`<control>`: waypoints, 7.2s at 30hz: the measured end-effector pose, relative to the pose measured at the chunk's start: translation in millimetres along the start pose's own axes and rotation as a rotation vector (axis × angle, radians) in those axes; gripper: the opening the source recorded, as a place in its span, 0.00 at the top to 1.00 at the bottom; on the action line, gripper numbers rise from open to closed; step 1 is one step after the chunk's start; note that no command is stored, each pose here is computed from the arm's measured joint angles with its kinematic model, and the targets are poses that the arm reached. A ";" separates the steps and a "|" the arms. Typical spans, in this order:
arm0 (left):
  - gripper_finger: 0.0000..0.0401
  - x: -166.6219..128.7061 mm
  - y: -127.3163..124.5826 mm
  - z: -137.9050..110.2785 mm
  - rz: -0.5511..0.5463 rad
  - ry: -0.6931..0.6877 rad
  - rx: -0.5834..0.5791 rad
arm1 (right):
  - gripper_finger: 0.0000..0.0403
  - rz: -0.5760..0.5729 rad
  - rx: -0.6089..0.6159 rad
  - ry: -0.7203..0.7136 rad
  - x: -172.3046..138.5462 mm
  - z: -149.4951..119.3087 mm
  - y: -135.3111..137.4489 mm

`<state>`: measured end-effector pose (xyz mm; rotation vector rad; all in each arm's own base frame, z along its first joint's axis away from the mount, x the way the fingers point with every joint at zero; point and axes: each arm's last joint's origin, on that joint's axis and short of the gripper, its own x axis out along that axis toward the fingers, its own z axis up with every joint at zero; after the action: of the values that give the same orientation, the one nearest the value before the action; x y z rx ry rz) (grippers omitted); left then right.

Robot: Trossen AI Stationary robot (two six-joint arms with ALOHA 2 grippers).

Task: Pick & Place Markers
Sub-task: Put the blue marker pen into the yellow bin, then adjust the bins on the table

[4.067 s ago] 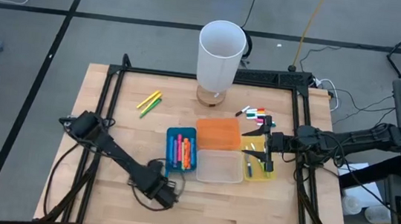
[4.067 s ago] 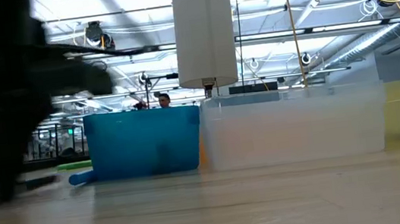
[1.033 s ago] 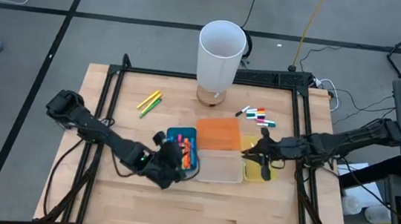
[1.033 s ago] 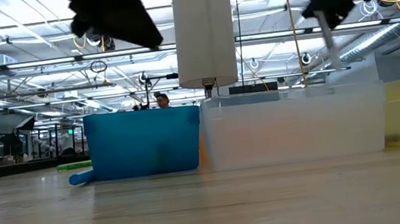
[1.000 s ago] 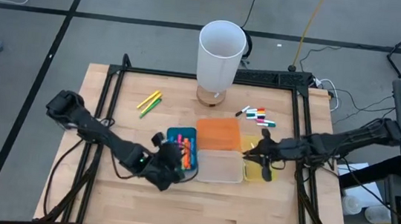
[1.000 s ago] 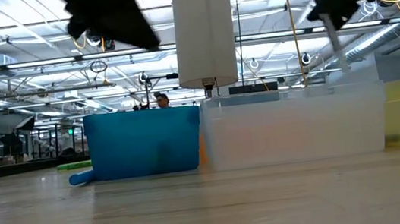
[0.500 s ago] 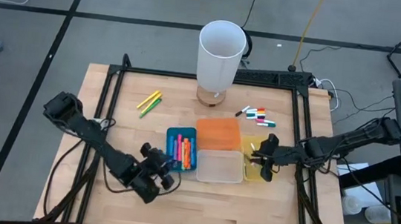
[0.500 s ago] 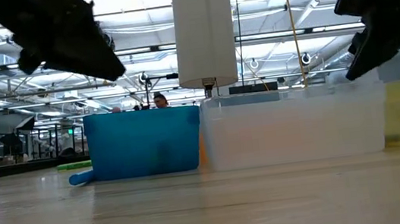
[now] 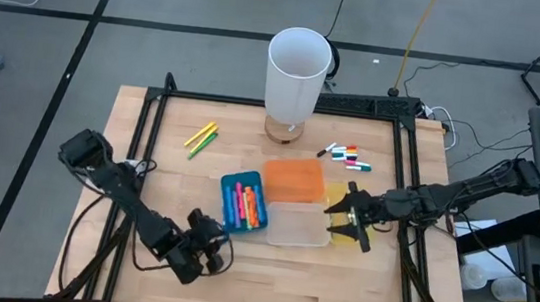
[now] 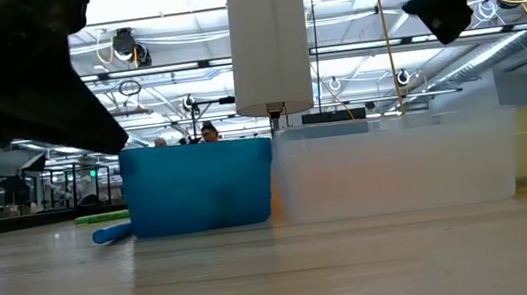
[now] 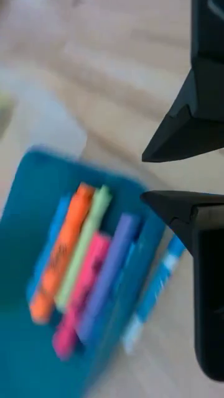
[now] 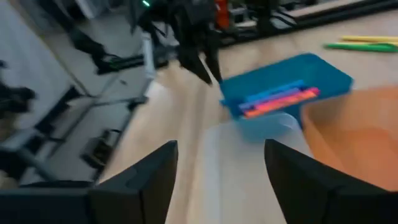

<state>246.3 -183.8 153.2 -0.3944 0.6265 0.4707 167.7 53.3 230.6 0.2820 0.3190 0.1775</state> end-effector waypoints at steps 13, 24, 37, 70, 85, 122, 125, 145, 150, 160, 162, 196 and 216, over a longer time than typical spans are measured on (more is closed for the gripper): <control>0.78 35.2 6.0 -32.2 0.080 0.024 0.093 | 0.47 0.083 -0.031 -0.030 -0.2 4.3 3.7; 0.78 27.6 22.3 -39.5 0.207 0.220 -0.083 | 0.48 0.082 -0.016 -0.020 -0.1 3.4 3.5; 0.98 -26.3 39.2 -31.5 0.333 0.121 -0.153 | 0.48 0.079 -0.007 -0.013 0.0 2.7 3.2; 0.35 31.6 158.6 29.6 0.529 0.831 -0.158 | 0.48 0.112 -0.071 -0.004 -0.5 0.4 9.0; 0.75 32.1 164.2 39.1 0.408 0.833 -0.217 | 0.48 0.118 -0.052 -0.008 -0.7 0.7 9.8; 0.92 -48.1 35.5 114.6 -0.226 -0.543 0.312 | 0.48 -0.044 -0.240 -0.305 65.8 -0.7 11.6; 0.92 -34.3 21.5 108.4 -0.317 -0.574 0.408 | 0.48 -0.049 -0.304 -0.400 76.9 -1.3 10.4; 0.92 -4.3 14.0 98.9 -0.424 -0.532 0.437 | 0.48 0.048 -0.301 -0.436 166.9 48.4 17.6; 0.92 -4.1 14.3 98.8 -0.415 -0.531 0.438 | 0.51 0.062 -0.312 -0.372 177.3 52.1 19.7; 0.81 -5.8 12.9 97.5 -0.428 -0.521 0.389 | 0.94 0.063 -0.386 -0.372 177.2 52.2 19.6; 0.78 -5.6 13.1 97.3 -0.426 -0.517 0.376 | 0.94 0.020 -0.410 -0.356 172.7 55.3 19.8; 0.73 7.3 29.1 86.9 -0.260 -0.340 0.280 | 0.81 -0.278 -0.076 0.041 -25.1 -59.8 -14.8; 0.73 11.3 34.7 77.9 -0.229 -0.240 0.279 | 0.91 -0.501 -0.108 0.295 -24.2 -41.1 -1.3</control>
<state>272.0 -114.3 196.7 -0.1378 0.4000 0.2029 131.5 56.9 199.7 0.0613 0.6591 -0.2601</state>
